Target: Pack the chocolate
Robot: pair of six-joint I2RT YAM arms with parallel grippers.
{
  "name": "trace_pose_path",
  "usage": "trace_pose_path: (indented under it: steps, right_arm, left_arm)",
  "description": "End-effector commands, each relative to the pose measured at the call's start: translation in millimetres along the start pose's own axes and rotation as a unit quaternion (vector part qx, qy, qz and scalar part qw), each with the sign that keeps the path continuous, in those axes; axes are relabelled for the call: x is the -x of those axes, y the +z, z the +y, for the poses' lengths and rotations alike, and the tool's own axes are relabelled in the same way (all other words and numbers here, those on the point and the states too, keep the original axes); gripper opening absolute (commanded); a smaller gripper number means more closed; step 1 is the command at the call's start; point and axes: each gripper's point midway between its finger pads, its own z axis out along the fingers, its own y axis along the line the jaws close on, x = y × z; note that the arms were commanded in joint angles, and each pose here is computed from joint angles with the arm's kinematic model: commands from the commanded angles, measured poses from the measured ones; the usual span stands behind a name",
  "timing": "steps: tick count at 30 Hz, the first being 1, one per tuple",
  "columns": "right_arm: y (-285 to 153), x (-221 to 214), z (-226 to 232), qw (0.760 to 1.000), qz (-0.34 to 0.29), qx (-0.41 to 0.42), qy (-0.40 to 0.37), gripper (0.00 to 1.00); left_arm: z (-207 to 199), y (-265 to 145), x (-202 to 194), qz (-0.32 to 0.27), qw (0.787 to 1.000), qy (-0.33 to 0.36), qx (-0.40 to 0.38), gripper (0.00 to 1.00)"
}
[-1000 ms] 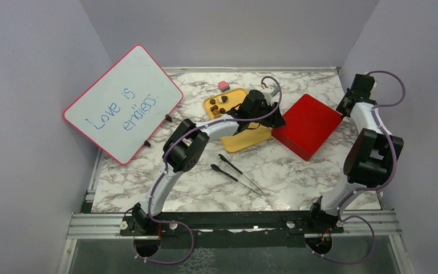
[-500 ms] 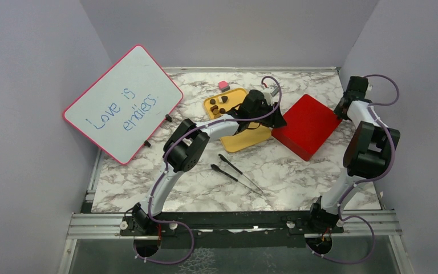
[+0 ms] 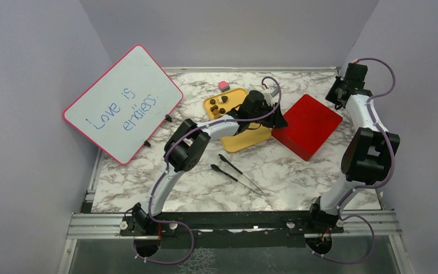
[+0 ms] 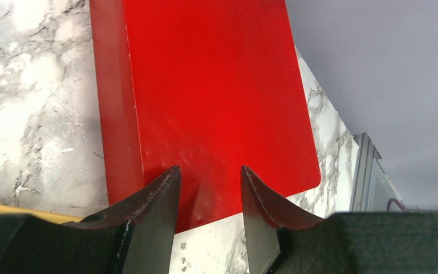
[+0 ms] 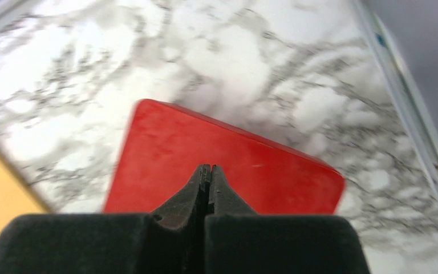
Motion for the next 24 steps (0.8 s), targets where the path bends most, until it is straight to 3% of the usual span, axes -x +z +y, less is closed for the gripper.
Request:
trace_pose_path:
  steps: [1,8,15,18,24]
  right_arm:
    - [-16.4,36.1,59.1,0.995,-0.048,0.088,-0.017,0.01]
    - [7.3,41.5,90.9,0.993,-0.05,0.105,-0.016,0.01]
    - [80.9,-34.3,87.6,0.992,0.067,0.106,-0.022,0.01]
    - [91.2,-57.1,81.7,0.989,0.109,0.096,-0.023,0.01]
    - [69.8,-26.2,77.9,0.995,0.055,0.08,-0.031,0.01]
  left_arm:
    - [11.6,5.8,-19.1,0.025,0.999,-0.021,0.0,0.45]
    - [13.4,5.7,-18.9,0.024,1.0,-0.018,0.004,0.44]
    - [19.1,5.9,-23.1,0.027,0.999,-0.017,0.013,0.44]
    - [21.0,5.5,-23.1,0.028,0.999,-0.015,0.018,0.44]
    - [23.6,4.4,-21.1,0.027,0.999,-0.009,0.025,0.44]
